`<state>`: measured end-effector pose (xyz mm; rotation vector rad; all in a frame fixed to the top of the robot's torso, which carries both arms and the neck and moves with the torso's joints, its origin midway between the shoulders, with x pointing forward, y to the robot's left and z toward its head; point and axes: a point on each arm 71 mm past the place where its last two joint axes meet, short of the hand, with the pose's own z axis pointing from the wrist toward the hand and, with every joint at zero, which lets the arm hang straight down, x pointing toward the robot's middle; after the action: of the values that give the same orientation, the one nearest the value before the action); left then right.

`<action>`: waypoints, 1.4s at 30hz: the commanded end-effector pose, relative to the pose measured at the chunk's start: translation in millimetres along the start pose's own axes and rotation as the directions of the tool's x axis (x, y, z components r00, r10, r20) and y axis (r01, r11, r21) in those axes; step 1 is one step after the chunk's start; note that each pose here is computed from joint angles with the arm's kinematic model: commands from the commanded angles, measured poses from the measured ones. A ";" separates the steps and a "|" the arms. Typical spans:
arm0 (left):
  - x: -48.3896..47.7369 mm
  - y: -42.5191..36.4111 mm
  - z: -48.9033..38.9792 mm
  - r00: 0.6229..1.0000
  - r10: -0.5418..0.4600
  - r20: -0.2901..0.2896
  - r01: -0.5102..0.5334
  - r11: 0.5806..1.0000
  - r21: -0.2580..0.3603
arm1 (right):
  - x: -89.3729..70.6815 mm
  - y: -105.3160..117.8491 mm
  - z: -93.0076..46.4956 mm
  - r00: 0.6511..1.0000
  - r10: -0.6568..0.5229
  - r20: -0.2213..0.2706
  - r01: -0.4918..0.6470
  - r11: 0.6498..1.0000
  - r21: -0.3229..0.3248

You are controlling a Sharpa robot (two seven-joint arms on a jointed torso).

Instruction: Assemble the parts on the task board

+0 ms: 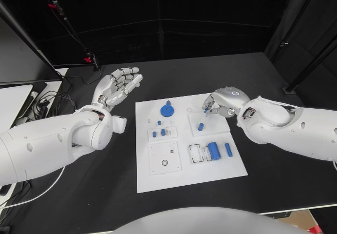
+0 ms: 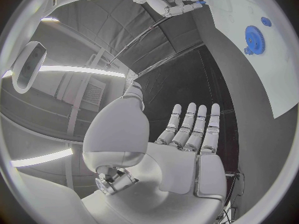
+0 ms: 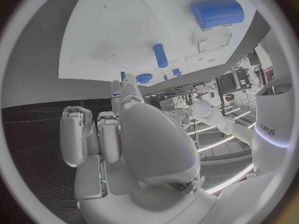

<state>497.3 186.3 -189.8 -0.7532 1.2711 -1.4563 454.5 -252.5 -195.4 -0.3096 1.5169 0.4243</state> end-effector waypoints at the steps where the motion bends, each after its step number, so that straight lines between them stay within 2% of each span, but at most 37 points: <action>1: 1.2 -12.5 0.1 1.000 -0.009 -0.007 0.010 0.986 0.167 | -7.6 5.0 -1.5 0.997 0.043 0.071 -0.042 0.999 -0.025; 9: 1.3 -12.1 0.6 1.000 -0.009 -0.008 0.010 0.986 0.165 | -11.0 15.8 -1.9 0.989 0.111 0.097 -0.105 0.993 -0.058; 17: 2.2 -11.9 1.3 1.000 -0.010 -0.010 0.011 0.986 0.165 | -11.0 49.2 4.4 0.981 0.178 0.076 -0.165 0.975 -0.149; 21: 3.7 -11.9 2.2 1.000 -0.011 -0.012 0.013 0.986 0.166 | -8.8 72.8 9.5 0.979 0.199 0.037 -0.187 0.961 -0.205; 27: 4.3 -11.9 2.5 1.000 -0.011 -0.013 0.013 0.986 0.167 | -2.4 95.8 13.3 0.978 0.206 -0.028 -0.206 0.945 -0.255; 37: 5.3 -11.7 3.5 1.000 -0.012 -0.015 0.014 0.986 0.167 | 19.8 120.9 5.2 0.978 0.158 -0.137 -0.192 0.936 -0.296; 42: 5.3 -11.6 3.6 1.000 -0.012 -0.015 0.014 0.986 0.166 | 28.5 126.3 1.5 0.973 0.133 -0.188 -0.185 0.938 -0.292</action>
<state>499.7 180.6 -190.5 -0.7484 1.2755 -1.4658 400.9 -139.4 -211.3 -0.4202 1.5984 0.8231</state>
